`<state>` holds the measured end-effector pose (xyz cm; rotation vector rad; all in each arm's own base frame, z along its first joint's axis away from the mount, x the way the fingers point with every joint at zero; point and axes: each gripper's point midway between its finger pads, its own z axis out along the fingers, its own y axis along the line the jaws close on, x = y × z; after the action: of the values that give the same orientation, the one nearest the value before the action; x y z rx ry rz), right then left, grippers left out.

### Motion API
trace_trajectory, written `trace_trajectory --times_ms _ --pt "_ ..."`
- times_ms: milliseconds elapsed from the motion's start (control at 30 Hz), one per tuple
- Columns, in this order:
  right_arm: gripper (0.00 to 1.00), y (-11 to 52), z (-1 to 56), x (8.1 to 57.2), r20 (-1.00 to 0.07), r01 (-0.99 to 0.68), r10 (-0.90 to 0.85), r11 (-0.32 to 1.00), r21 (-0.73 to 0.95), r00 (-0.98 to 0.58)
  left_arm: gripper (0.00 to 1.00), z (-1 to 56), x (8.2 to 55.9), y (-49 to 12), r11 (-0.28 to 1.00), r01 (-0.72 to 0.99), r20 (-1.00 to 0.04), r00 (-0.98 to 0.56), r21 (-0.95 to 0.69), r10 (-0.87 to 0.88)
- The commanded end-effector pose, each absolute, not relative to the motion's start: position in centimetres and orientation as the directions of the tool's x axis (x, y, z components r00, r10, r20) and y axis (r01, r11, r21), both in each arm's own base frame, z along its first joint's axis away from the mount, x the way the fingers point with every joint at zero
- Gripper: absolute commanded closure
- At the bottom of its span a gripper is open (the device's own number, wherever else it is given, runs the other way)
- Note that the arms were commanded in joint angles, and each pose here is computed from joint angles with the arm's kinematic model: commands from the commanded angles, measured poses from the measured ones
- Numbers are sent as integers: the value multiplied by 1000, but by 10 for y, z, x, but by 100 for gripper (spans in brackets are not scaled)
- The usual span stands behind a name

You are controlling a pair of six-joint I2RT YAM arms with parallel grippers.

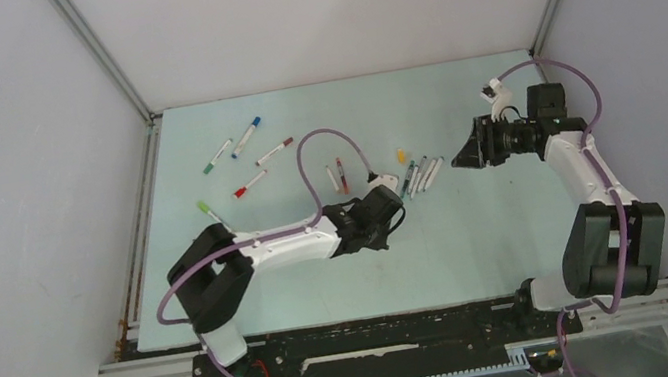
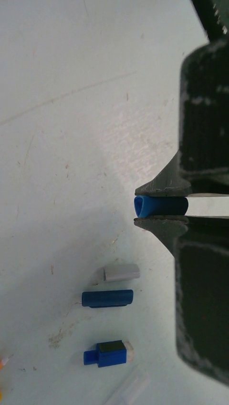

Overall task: Open the pen caps
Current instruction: Place the pen cap at the center of the board.

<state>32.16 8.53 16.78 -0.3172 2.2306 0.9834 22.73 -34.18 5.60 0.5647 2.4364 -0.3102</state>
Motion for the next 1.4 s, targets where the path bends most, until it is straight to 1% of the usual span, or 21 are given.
trace_trajectory --times_ms 0,200,267,367,433,533,800,1067,1200,1367 --pt "53 78 164 319 -671 -468 34 690 552 -741 94 57 237 -349 872 490 -599 -704 -21 381" --pt "53 75 164 318 -661 -458 53 679 574 -749 87 39 238 -351 870 493 -559 -721 3 410" --pt "54 76 164 318 -662 -461 53 676 575 -748 81 36 239 -349 876 483 -552 -727 10 407" --pt "54 76 164 318 -661 -461 56 672 579 -748 77 33 241 -345 885 465 -540 -740 21 402" --pt "54 76 164 318 -662 -464 55 671 579 -748 71 33 243 -343 890 456 -537 -744 26 397" --pt "54 76 164 318 -661 -464 55 669 581 -749 65 34 243 -343 892 451 -540 -745 26 392" --pt "53 75 165 317 -663 -465 58 667 582 -746 62 52 244 -343 897 442 -567 -736 10 369" --pt "53 77 171 313 -682 -497 45 651 574 -730 60 105 240 -340 884 460 -670 -683 -86 291" --pt "53 79 177 309 -710 -535 22 642 549 -703 50 130 240 -323 895 431 -739 -639 -114 213" --pt "52 77 183 305 -743 -564 -13 659 498 -670 28 147 247 -284 931 336 -806 -585 -144 87"
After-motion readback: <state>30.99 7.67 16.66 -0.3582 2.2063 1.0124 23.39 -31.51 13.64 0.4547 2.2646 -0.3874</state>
